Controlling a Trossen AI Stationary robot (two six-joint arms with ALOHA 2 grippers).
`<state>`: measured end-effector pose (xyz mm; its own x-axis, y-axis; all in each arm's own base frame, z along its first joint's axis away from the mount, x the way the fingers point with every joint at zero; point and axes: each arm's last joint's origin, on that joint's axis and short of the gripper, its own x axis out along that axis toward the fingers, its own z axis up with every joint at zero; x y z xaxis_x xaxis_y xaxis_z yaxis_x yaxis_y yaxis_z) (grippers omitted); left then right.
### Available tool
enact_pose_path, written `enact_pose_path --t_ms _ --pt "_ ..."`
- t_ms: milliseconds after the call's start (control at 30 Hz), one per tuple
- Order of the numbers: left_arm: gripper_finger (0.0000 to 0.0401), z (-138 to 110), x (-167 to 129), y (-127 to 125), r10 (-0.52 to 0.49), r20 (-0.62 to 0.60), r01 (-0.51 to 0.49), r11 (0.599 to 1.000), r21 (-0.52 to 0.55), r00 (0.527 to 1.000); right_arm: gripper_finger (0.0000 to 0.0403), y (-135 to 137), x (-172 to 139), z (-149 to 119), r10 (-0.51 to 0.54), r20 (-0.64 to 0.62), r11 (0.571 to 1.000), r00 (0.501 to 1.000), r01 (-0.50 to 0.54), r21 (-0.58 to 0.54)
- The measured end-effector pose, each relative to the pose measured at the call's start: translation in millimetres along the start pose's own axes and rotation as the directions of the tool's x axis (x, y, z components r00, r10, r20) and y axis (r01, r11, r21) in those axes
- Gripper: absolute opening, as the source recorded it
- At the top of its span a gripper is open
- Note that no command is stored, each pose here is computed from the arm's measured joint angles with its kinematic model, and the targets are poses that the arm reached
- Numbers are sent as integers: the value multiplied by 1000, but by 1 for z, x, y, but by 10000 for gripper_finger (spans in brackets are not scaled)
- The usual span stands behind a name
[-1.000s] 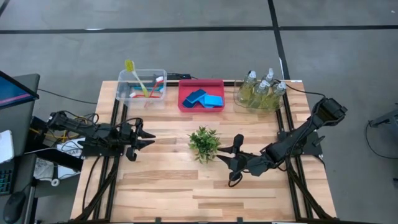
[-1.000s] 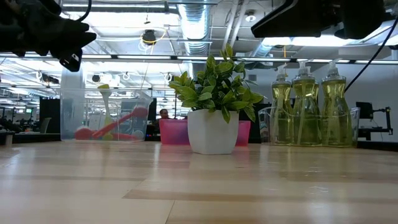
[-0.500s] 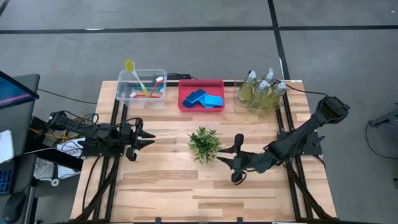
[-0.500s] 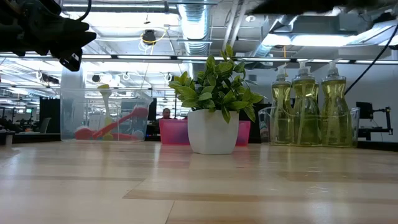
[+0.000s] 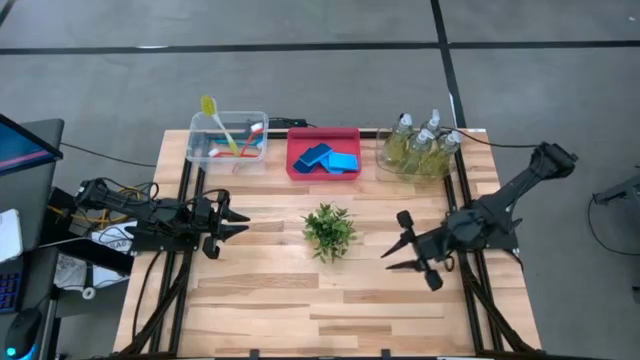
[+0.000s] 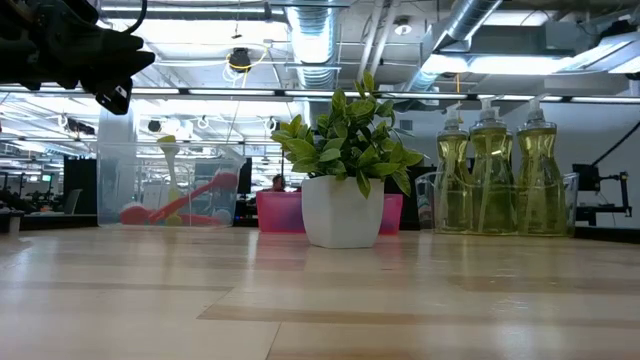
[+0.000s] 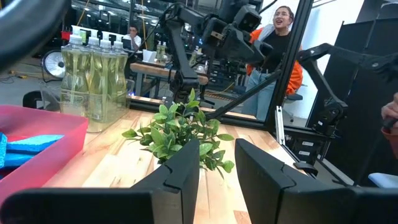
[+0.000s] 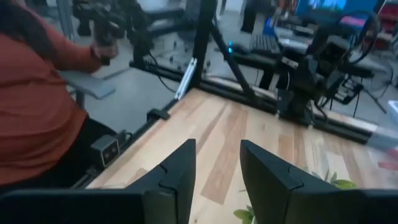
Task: Pick & Place Kitchen Sink Supplies
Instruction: Return to Home Position
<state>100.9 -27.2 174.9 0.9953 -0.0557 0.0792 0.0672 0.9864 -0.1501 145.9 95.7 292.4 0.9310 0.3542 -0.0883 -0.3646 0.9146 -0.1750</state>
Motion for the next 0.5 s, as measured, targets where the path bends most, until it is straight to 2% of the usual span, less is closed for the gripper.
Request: enact_pose_path --t_ms 300,500 --pt "104 0 0 0 0 0 0 1000 0 1000 118 -7 -42 -31 -21 99 1000 995 19 17" --pt "104 0 0 0 1 -1 -1 1000 19 1000 118 -12 -66 -40 -18 76 998 997 14 57"
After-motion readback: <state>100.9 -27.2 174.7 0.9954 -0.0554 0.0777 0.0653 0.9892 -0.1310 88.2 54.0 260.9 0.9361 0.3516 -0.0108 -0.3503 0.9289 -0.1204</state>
